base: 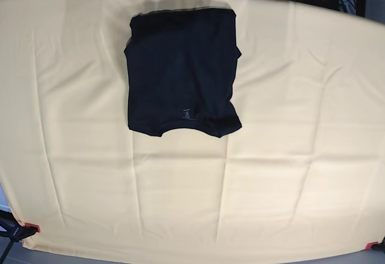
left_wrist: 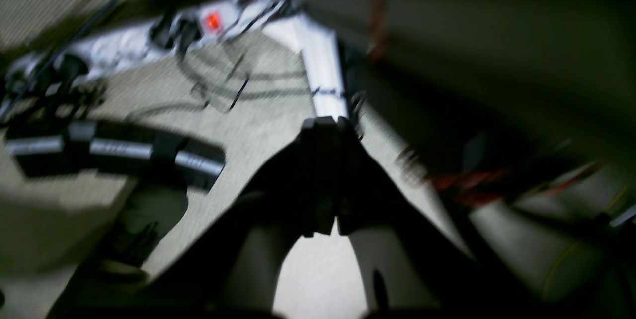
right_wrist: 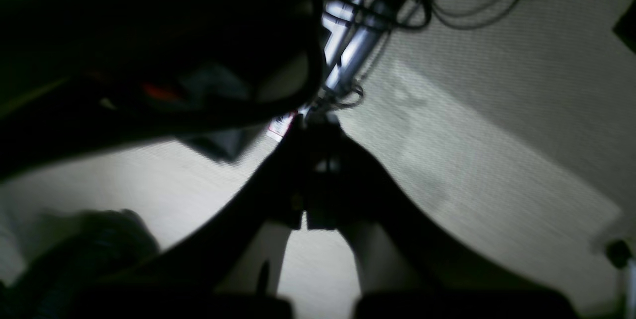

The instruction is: Fold the T-shirt properly

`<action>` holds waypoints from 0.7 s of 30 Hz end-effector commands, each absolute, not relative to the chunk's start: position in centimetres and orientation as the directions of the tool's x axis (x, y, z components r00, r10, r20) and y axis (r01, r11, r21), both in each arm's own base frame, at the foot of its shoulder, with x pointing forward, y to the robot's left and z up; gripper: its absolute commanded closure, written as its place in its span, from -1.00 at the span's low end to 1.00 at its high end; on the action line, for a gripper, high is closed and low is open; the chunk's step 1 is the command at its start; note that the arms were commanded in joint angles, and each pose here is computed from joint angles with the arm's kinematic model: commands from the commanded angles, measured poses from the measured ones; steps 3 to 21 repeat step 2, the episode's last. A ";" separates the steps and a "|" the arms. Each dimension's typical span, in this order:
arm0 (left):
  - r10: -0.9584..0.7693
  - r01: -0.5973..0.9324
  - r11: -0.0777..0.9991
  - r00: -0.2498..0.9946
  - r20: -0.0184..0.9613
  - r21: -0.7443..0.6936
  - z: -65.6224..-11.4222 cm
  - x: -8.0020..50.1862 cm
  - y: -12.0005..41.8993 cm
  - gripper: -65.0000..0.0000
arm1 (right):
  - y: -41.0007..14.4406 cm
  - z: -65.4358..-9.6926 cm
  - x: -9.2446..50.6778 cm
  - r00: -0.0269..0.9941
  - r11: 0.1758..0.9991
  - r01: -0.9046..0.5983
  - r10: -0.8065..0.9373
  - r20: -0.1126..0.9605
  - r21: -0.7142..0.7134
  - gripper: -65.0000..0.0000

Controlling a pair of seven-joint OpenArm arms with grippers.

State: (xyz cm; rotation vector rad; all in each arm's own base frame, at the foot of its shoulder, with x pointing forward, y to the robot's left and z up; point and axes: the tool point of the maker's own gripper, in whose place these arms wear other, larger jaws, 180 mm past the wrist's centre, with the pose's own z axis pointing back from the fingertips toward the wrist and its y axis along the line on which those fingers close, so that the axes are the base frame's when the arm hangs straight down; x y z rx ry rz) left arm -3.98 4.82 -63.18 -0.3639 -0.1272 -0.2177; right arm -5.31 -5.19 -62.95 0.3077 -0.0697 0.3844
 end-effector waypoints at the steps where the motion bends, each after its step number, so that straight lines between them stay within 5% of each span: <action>1: -0.192 0.233 0.911 0.970 0.151 -0.340 -63.1 -4.8 5.1 1.00 | -5.0 -62.8 -5.1 0.930 0.880 -0.367 0.341 0.137 0.300 1.00; 21: -0.193 0.234 0.909 0.970 0.150 -0.346 -63.1 -4.8 5.0 1.00 | -4.8 -62.8 -4.8 0.930 0.877 -0.368 0.340 0.140 0.310 1.00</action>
